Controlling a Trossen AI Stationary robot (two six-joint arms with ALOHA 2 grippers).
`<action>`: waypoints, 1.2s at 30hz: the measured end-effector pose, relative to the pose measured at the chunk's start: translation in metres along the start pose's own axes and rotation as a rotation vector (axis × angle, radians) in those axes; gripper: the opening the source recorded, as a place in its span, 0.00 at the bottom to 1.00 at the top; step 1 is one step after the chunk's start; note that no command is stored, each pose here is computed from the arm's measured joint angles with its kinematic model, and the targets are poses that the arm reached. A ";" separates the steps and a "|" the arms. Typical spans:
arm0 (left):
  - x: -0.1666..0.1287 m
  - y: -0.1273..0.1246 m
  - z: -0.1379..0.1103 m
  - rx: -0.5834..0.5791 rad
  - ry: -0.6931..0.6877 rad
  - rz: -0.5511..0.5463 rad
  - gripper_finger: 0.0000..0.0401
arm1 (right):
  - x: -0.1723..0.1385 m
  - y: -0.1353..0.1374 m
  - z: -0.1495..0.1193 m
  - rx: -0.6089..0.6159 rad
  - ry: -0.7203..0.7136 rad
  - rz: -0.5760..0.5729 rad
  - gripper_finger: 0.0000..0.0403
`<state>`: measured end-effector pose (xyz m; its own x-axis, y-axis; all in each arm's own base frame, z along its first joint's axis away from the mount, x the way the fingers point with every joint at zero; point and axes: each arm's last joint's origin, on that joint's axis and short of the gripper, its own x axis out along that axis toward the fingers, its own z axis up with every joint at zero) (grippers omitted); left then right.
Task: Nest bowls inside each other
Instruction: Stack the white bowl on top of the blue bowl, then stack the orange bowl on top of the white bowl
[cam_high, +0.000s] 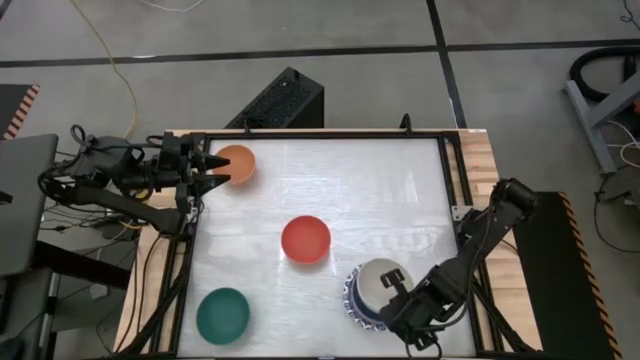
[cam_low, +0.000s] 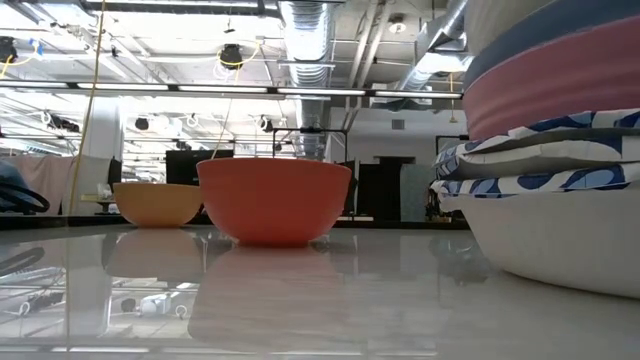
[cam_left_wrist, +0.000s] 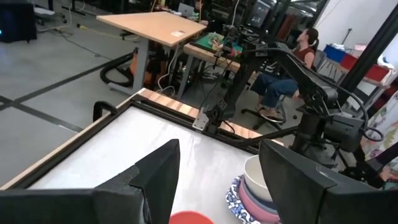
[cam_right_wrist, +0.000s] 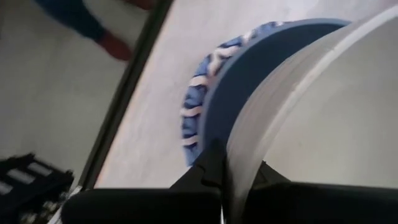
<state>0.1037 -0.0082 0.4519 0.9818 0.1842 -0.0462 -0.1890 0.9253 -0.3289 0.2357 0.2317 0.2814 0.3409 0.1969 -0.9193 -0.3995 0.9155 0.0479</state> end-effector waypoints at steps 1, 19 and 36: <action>0.000 0.000 0.000 0.000 0.000 0.000 0.52 | 0.000 -0.001 0.001 0.011 -0.005 -0.008 0.07; 0.000 0.000 -0.002 0.024 0.028 -0.008 0.52 | -0.002 -0.020 0.022 0.204 -0.132 0.098 0.42; 0.000 0.001 -0.005 0.018 0.052 0.001 0.52 | -0.023 -0.013 0.020 0.324 -0.210 0.136 0.38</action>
<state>0.1034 -0.0086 0.4469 0.9811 0.1683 -0.0959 -0.1901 0.9309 -0.3118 0.2502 0.2224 0.3098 0.4832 0.3605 -0.7978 -0.1760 0.9327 0.3149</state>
